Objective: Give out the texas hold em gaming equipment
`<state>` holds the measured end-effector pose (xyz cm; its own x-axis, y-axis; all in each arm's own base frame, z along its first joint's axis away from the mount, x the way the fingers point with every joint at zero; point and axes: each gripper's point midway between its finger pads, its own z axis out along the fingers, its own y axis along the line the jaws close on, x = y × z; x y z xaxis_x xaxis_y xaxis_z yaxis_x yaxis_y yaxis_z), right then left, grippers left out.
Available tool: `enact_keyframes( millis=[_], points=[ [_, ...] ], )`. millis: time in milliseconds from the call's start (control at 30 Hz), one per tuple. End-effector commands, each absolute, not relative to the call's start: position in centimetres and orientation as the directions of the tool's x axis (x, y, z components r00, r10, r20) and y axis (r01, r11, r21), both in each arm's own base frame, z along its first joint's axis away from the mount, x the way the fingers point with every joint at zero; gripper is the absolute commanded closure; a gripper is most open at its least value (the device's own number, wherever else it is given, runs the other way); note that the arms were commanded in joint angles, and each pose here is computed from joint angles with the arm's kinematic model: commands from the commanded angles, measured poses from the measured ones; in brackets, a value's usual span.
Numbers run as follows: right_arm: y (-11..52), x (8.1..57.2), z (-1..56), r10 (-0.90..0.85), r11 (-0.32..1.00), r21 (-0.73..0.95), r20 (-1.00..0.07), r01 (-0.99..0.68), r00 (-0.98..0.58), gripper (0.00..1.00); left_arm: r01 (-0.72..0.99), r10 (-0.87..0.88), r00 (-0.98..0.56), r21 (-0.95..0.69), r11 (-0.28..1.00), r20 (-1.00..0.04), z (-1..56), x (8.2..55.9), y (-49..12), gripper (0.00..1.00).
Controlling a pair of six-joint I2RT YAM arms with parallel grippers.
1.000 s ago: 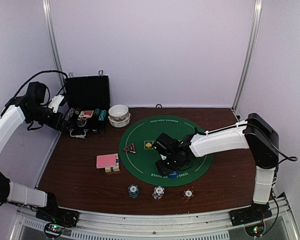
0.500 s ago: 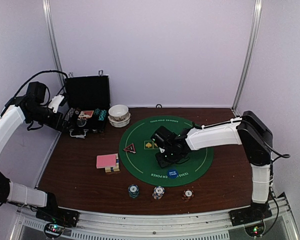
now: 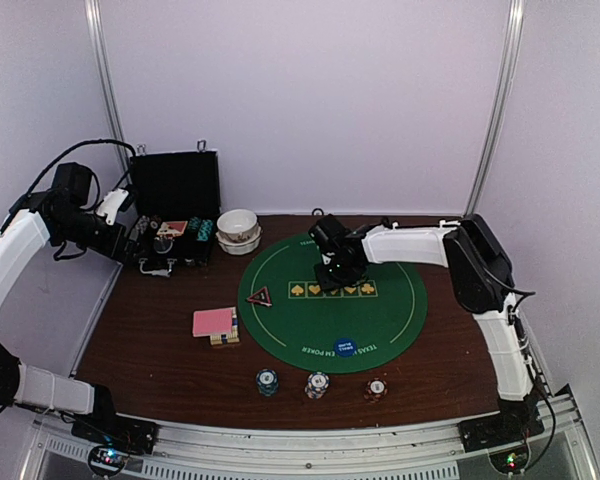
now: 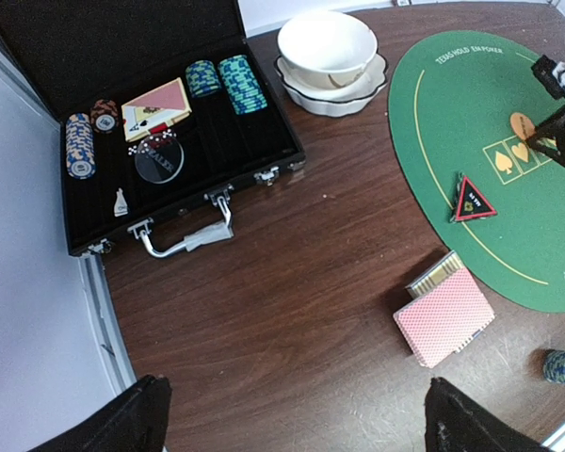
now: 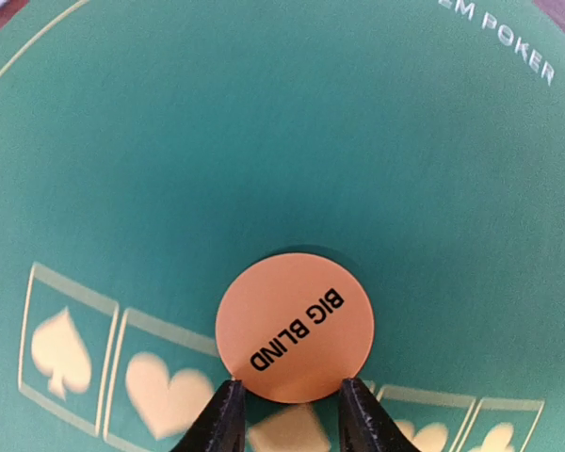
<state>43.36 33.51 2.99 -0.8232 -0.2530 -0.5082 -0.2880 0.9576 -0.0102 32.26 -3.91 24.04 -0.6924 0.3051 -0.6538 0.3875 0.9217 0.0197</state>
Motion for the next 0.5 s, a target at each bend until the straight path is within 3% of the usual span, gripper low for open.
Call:
enact_keyframes(
  millis=[0,467],
  points=[
    [32.1,47.0,2.6,-0.234,0.968,-0.044,-0.509,-0.247,-0.828,0.66,0.393,0.303,-0.665,0.024,0.919,-0.682,25.3,32.2,-4.0,0.02],
    [32.3,54.1,2.2,-0.141,0.980,0.042,-0.543,-0.195,-0.828,0.65,0.410,0.304,-0.676,0.000,0.912,-0.671,24.6,31.9,-4.4,0.02]
  ],
)
